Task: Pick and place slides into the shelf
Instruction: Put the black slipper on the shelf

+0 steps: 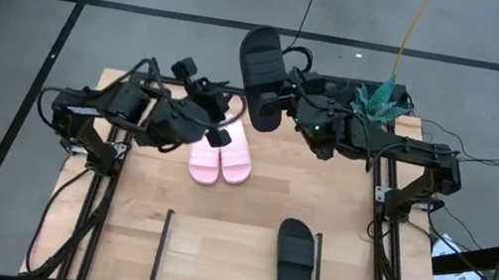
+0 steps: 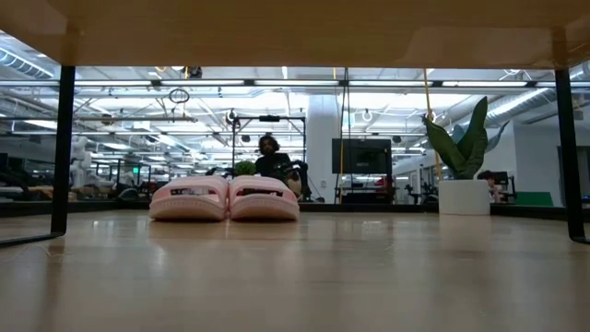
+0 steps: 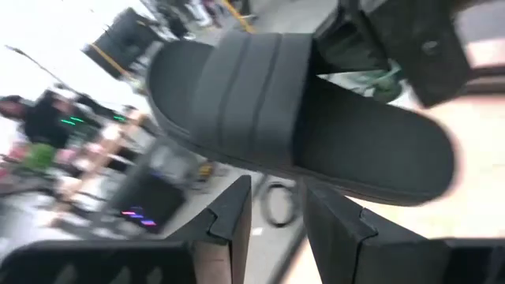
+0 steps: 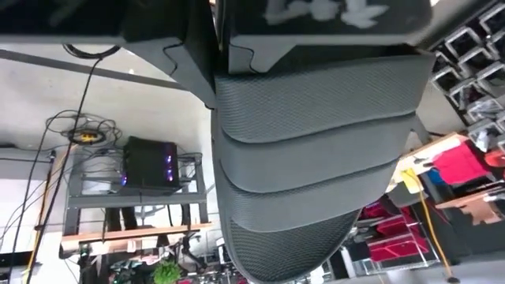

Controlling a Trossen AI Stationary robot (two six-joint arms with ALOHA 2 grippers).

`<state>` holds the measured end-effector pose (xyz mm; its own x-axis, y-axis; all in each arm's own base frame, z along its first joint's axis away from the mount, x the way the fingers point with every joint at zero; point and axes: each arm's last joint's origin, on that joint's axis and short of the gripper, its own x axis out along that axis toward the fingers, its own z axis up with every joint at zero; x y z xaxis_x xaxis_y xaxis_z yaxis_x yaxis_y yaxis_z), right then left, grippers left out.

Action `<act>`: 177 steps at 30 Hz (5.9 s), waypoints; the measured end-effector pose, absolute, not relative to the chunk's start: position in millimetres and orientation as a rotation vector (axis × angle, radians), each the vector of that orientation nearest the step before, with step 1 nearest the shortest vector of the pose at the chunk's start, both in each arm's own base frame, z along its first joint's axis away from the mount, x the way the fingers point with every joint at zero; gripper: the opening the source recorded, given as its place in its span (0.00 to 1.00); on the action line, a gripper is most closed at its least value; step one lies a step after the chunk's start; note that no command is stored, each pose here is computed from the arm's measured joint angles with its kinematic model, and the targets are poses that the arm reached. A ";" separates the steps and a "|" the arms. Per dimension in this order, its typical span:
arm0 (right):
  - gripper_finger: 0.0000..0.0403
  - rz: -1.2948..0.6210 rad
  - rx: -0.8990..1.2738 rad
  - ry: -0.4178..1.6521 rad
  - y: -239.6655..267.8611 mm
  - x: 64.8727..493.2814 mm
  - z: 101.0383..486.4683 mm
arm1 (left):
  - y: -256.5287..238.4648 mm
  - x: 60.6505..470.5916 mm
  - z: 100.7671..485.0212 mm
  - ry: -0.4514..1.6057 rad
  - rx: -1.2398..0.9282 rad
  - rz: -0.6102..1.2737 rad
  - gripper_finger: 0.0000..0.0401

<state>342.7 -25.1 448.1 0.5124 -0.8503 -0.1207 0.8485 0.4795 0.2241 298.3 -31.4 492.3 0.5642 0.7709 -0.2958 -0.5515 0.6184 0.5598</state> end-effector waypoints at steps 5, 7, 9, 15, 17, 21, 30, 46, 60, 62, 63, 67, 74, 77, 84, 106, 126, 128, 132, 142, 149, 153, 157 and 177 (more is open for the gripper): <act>0.00 -1.030 0.288 -0.025 -28.0 342.8 448.6 | -34.4 301.4 489.8 0.572 0.493 0.837 0.28; 0.00 -0.990 0.304 -0.042 -30.2 344.6 450.9 | -34.3 301.3 490.0 0.578 0.510 0.843 0.28; 0.00 -0.930 0.321 -0.066 -30.9 346.5 454.6 | -33.0 302.2 491.1 0.566 0.508 0.869 0.28; 0.00 -0.894 0.332 -0.086 -33.2 347.2 457.6 | -31.6 304.5 496.3 0.537 0.527 0.906 0.28; 0.00 -0.898 0.333 -0.091 -33.6 347.1 458.0 | -31.9 305.4 498.4 0.525 0.533 0.912 0.28; 0.00 -0.899 0.335 -0.090 -35.7 347.0 457.9 | -31.9 306.5 500.4 0.517 0.541 0.906 0.28; 0.00 -0.926 0.307 -0.079 -44.7 346.0 457.5 | -42.9 302.7 502.4 0.436 0.417 0.887 0.28; 0.00 -0.876 0.312 -0.107 -45.6 347.2 461.5 | -42.5 330.1 482.4 0.400 0.311 0.981 0.28; 0.00 -0.800 0.329 -0.141 -37.1 349.3 466.0 | -36.0 329.7 474.3 0.386 0.281 1.083 0.28; 0.00 -0.799 0.327 -0.141 -34.9 349.2 466.2 | -35.5 331.0 471.3 0.380 0.282 1.110 0.28; 0.00 -0.796 0.327 -0.141 -34.1 349.3 466.2 | -35.5 331.4 470.4 0.377 0.285 1.122 0.28; 0.00 -0.791 0.333 -0.143 -33.5 351.1 461.7 | -36.8 331.4 469.4 0.359 0.275 1.141 0.28; 0.00 -0.720 0.358 -0.164 -32.6 358.0 448.3 | -42.4 331.2 473.0 0.346 0.321 1.171 0.28; 0.00 -0.713 0.357 -0.163 -32.4 358.7 446.8 | -42.4 331.3 473.0 0.346 0.324 1.174 0.28; 0.00 -0.672 0.359 -0.166 -31.5 359.5 447.7 | -50.2 329.0 473.9 0.338 0.363 1.205 0.28; 0.00 -0.619 0.341 -0.209 -32.8 360.1 453.4 | -54.2 331.3 482.6 0.332 0.415 1.265 0.28; 0.00 -0.662 0.387 -0.166 -44.1 363.8 431.9 | -59.0 329.0 489.8 0.353 0.461 1.272 0.28; 0.00 -0.663 0.381 -0.157 -44.6 364.4 429.8 | -58.0 328.7 490.1 0.348 0.454 1.279 0.28; 0.00 -0.660 0.377 -0.178 -44.4 364.2 432.1 | -58.4 328.1 490.5 0.343 0.448 1.277 0.28; 0.00 -0.661 0.343 -0.213 -47.2 360.9 438.9 | -65.2 326.2 488.2 0.343 0.456 1.245 0.28; 0.00 -0.668 0.345 -0.263 -52.2 359.6 443.6 | -69.6 326.2 488.0 0.331 0.437 1.208 0.28; 0.00 -0.666 0.325 -0.283 -51.7 358.9 446.8 | -70.1 330.8 482.8 0.349 0.461 1.212 0.28; 0.00 -0.664 0.327 -0.299 -51.8 358.7 448.3 | -67.4 330.6 483.5 0.347 0.458 1.232 0.28; 0.00 -0.659 0.299 -0.271 -46.8 359.7 446.7 | -40.7 336.0 482.7 0.388 0.462 1.267 0.28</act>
<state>359.7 -46.8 446.7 0.7588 -0.6335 0.1509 0.5567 0.7512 0.3547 336.0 -40.7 482.7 0.2567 0.9661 -0.0252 -0.8146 0.2304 0.5324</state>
